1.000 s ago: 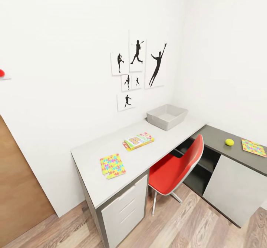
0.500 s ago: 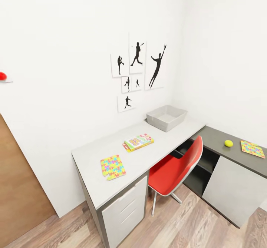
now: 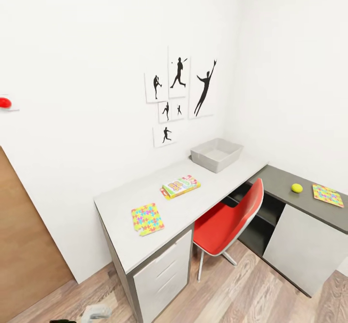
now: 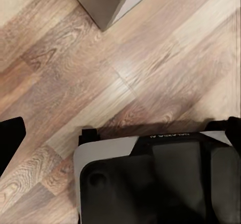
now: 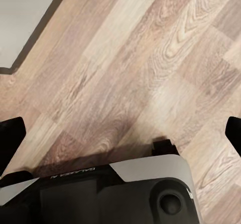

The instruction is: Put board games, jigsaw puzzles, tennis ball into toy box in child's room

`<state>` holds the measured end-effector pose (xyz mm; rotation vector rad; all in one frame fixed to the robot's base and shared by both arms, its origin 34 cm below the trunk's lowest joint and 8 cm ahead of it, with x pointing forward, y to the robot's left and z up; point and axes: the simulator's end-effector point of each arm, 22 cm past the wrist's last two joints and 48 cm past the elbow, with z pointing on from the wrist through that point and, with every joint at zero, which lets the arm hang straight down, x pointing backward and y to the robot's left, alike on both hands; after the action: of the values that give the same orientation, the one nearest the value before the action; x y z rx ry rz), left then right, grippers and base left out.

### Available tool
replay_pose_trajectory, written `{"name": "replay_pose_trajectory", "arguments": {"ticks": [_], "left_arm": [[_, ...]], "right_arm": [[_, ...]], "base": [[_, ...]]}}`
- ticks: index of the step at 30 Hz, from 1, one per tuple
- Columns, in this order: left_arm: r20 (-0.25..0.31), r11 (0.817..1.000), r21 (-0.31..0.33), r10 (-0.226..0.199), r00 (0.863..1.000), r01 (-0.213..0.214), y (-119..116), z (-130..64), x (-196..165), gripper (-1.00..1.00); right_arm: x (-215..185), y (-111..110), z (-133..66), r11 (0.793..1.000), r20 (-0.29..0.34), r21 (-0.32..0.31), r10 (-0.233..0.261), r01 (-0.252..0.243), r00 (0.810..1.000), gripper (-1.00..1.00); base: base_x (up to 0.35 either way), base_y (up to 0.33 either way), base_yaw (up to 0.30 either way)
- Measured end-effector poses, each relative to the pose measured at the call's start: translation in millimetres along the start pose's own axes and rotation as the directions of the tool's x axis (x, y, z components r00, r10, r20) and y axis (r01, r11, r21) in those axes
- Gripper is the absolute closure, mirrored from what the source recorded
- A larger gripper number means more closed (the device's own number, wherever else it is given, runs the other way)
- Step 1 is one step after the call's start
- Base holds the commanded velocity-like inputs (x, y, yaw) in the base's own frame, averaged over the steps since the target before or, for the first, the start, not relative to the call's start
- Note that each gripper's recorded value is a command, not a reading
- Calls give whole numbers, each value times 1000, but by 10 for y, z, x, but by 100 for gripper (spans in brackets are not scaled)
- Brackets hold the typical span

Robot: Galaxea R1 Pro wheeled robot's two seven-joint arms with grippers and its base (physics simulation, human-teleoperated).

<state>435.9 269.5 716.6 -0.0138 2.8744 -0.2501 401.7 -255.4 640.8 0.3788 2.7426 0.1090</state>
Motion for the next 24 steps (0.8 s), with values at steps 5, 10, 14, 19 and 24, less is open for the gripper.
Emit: {"name": "replay_pose_trajectory", "arguments": {"ticks": [5, 10, 14, 19, 24], "left_arm": [[50, 998, 53, -15, 999, 13, -85, -337, -336, -100], [104, 997, 83, -9, 995, 0, -208, -730, -665, -100], [115, 996, 93, -6, 993, -5, -261, -870, -740, -100], [137, 990, 139, 2, 991, -21, -394, -1040, -834, -100], [162, 970, 236, 15, 987, -54, -582, -1235, -924, -100]], "right_arm": [[-67, 5, -63, 1000, 9, 0, 5, -5, 1000, -100], [-121, 6, -116, 1000, 26, 0, 6, -6, 1000, -100], [-146, 3, -156, 1000, 37, 1, 7, -7, 999, -100], [-163, -1, -203, 1000, 44, 1, 8, -8, 999, -100], [-250, -22, -263, 1000, 70, -1, 23, -23, 997, -100]], "base": [[0, 0, 0], [0, 0, 0], [0, 0, 0], [0, 0, 0], [0, 0, 0]]}}
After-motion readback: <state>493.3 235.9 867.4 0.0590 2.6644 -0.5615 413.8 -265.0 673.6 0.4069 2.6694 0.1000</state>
